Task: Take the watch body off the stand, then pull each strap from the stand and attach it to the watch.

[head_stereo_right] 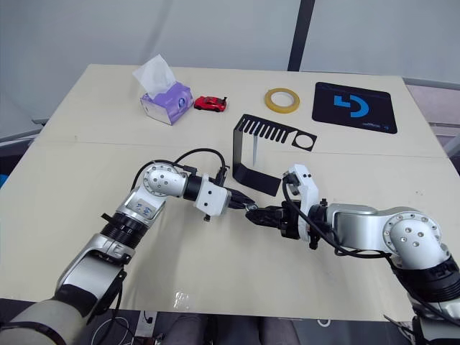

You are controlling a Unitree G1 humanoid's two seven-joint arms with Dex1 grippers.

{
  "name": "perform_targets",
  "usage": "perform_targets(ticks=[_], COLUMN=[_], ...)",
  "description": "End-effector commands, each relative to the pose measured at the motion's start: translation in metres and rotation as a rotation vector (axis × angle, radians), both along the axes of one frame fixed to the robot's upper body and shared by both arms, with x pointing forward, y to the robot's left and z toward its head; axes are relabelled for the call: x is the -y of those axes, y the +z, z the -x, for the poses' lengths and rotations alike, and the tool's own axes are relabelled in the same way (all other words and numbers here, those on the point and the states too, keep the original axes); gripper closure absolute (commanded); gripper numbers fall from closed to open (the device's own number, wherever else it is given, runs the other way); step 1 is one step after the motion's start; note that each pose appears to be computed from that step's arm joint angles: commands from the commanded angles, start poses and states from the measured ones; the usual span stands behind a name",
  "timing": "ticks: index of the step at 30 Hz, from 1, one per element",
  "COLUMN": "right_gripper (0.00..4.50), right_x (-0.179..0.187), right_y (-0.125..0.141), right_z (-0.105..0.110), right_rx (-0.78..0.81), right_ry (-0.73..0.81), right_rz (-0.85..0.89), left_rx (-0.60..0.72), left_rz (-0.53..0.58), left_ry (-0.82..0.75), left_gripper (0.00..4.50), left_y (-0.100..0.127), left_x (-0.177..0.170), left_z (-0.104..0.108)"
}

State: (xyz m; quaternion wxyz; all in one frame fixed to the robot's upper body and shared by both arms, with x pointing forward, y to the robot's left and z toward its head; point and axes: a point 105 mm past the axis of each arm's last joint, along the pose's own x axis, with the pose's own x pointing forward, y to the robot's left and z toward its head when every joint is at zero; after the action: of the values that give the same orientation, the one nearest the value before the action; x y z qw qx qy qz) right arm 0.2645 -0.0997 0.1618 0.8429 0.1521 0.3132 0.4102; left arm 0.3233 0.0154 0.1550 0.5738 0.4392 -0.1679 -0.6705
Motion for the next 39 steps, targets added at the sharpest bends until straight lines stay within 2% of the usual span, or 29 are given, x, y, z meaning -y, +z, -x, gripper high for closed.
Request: perform_targets(ticks=[1,7,8,10,16,17,20,23,27,33,39], right_gripper=[2.91,2.91,2.91,2.91,2.91,2.91,2.91,2.91,2.91,2.91,2.91], right_x=[0.008,0.005,0.004,0.002,0.003,0.004,0.008,0.012,0.014,0.015,0.018], right_y=[-0.001,0.004,0.006,0.010,0.015,0.016,0.018,0.023,0.022,0.018,0.017], right_z=[-0.004,-0.003,-0.002,-0.001,0.005,0.005,0.005,0.010,0.018,0.024,0.022], right_rx=[0.008,0.029,0.039,0.075,0.192,0.228,0.335,0.582,0.738,0.869,0.922], right_ry=[-0.040,-0.028,-0.021,-0.008,0.049,0.063,0.109,0.233,0.369,0.494,0.505], right_rz=[0.016,0.013,0.012,0.025,0.136,0.175,0.281,0.484,0.565,0.627,0.661], left_rx=[0.073,0.040,0.031,0.021,-0.015,-0.035,-0.131,-0.245,-0.316,-0.298,-0.294], left_rz=[0.115,0.108,0.105,0.087,0.022,0.025,0.047,0.052,0.081,0.068,0.074], left_ry=[-0.092,-0.100,-0.108,-0.098,-0.011,0.008,0.043,0.057,0.046,0.018,0.012], left_gripper=[4.50,4.50,3.75,3.05,0.29,0.04,0.04,0.04,0.04,0.04,0.04], left_y=[0.030,0.029,0.029,0.028,0.026,0.029,0.036,0.041,0.048,0.051,0.050], left_x=[0.017,0.016,0.014,0.008,-0.025,-0.030,-0.039,-0.049,-0.051,-0.052,-0.052], left_z=[0.015,0.016,0.017,0.017,0.011,0.011,0.013,0.020,0.026,0.031,0.032])
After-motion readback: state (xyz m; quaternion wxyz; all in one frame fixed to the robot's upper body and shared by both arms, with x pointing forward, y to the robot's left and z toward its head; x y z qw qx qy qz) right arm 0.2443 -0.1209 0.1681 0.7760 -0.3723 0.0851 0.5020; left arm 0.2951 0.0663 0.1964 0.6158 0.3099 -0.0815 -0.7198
